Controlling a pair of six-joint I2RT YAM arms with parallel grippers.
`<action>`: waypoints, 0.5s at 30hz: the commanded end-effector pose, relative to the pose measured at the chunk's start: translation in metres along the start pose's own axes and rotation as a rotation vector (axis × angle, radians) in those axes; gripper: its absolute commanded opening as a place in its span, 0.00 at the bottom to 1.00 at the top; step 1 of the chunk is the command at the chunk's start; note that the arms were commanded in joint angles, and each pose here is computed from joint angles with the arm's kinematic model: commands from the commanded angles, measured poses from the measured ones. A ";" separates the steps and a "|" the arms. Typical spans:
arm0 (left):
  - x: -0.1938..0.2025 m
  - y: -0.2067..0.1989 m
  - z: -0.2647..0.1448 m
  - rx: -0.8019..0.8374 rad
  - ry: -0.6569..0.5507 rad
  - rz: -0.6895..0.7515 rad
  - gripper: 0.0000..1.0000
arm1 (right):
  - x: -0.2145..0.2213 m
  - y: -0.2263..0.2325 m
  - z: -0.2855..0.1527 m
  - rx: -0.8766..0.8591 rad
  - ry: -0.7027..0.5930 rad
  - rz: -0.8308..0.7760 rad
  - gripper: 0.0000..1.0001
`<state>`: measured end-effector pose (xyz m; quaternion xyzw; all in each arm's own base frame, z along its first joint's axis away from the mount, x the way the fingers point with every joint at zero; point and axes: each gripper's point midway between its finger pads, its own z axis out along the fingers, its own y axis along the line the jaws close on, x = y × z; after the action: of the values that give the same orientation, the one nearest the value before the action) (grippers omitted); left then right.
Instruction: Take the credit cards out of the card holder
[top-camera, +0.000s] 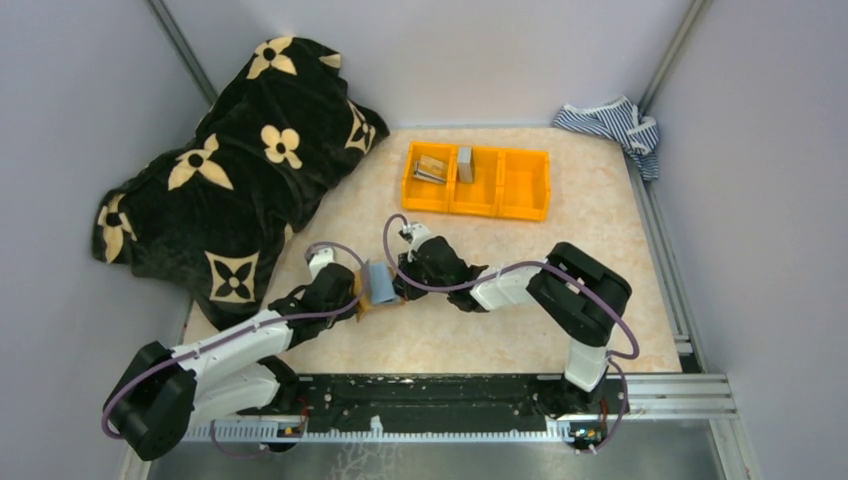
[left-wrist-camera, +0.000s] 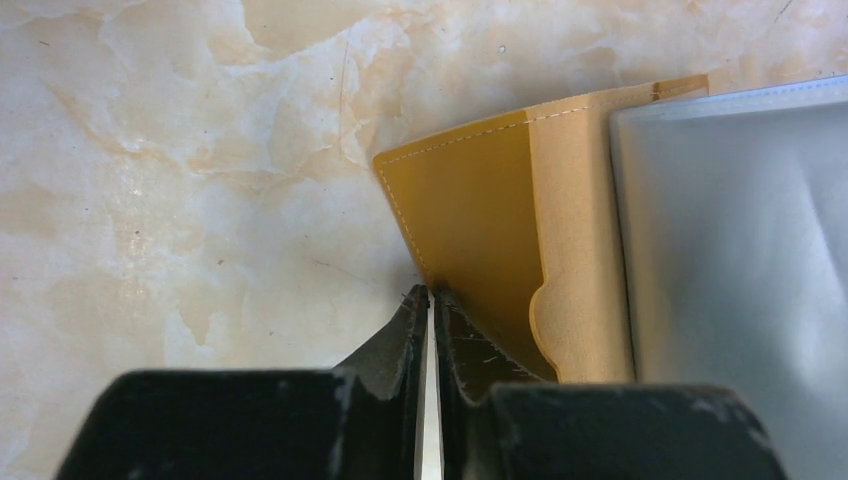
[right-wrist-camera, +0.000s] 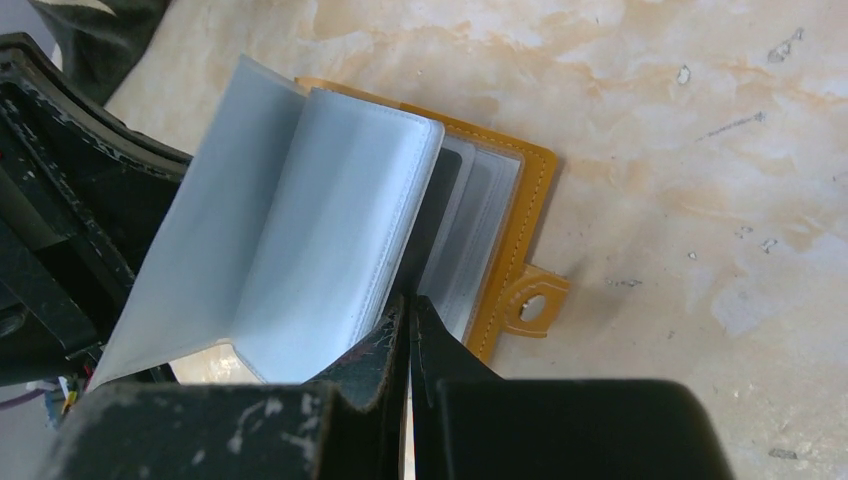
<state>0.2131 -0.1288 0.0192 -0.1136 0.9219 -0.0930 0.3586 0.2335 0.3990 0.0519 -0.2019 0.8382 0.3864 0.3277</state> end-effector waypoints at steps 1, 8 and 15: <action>0.028 0.007 -0.004 -0.004 0.129 0.052 0.11 | -0.025 0.021 -0.010 -0.068 -0.088 -0.014 0.00; 0.030 0.008 -0.002 -0.012 0.137 0.063 0.12 | -0.031 0.014 -0.020 -0.052 -0.110 -0.004 0.00; 0.031 0.006 0.000 -0.013 0.149 0.075 0.13 | -0.036 0.016 -0.022 -0.057 -0.119 -0.012 0.00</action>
<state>0.2145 -0.1353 0.0191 -0.1024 0.9271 -0.0960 0.3477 0.2357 0.3836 0.0582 -0.1906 0.8368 0.3853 0.3389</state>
